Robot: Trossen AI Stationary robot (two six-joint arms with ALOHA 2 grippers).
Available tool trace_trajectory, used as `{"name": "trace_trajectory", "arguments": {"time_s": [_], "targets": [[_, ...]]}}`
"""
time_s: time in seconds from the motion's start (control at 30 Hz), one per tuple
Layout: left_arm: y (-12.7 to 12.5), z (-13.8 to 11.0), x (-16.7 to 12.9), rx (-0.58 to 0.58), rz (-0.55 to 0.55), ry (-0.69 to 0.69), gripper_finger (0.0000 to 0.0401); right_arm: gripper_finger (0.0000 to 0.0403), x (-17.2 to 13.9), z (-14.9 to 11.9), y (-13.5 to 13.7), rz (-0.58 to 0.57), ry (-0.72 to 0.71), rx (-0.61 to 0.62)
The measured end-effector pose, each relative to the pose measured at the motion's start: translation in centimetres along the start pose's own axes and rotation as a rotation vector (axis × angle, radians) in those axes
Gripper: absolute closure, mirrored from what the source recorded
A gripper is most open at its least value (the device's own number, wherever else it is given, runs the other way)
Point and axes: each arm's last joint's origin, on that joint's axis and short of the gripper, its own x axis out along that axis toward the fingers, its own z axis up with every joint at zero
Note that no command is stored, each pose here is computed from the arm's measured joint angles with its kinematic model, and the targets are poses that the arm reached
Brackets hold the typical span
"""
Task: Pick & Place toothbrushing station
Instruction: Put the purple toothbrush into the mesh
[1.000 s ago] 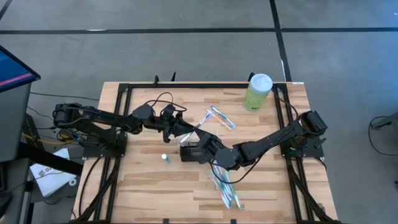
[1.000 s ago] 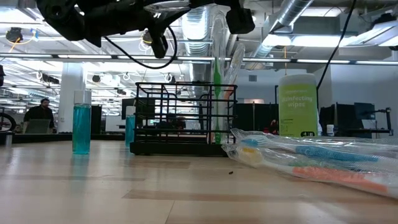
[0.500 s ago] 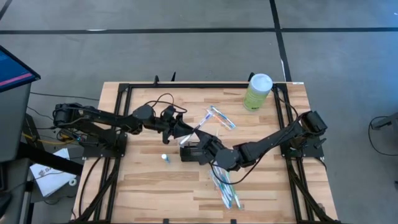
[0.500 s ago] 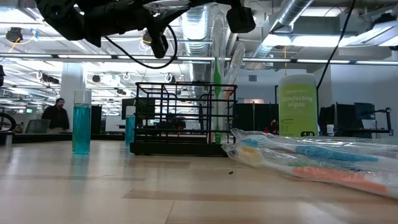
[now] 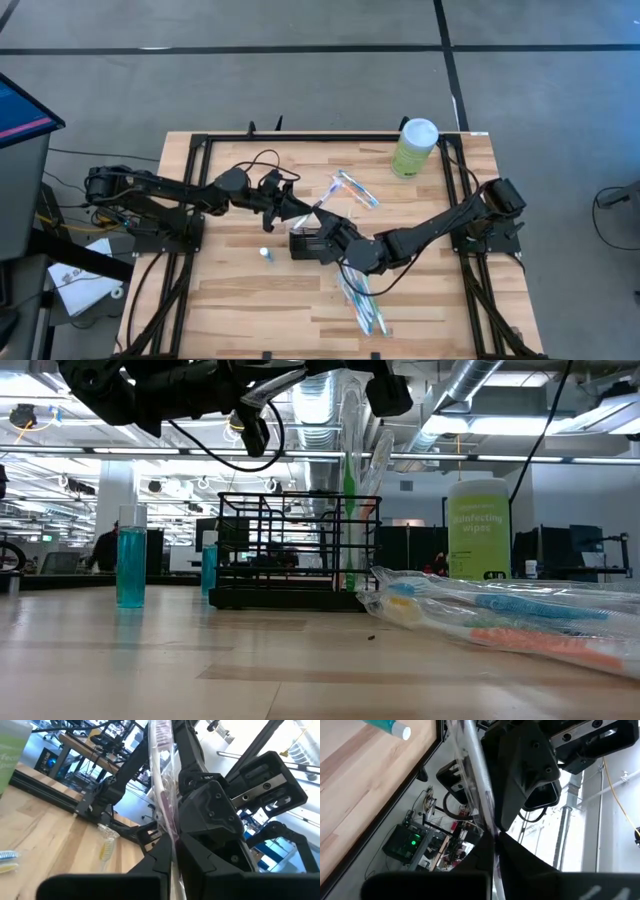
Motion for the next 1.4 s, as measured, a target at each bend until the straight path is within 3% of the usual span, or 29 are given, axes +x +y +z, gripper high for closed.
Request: {"name": "trace_trajectory", "arguments": {"time_s": [0.33,0.8,1.23,1.4], "targets": [[0.0,0.0,0.0,0.051,0.000,-0.001,0.0399,0.0353,0.0,0.0,-0.1,-0.004,0.004,0.047],[-1.2,1.1,-1.4,0.135,-0.018,-0.037,0.0397,0.0349,-1.1,-1.2,-1.5,-0.024,0.056,0.180],[-1.7,-0.4,-4.2,0.158,0.110,-0.060,0.0400,0.0349,-1.9,-1.5,-2.0,-0.034,0.050,0.266],[-1.9,-1.8,-5.1,0.237,0.203,-0.086,0.0400,0.0349,-2.5,-2.0,-2.7,-0.048,0.040,0.334]]}}
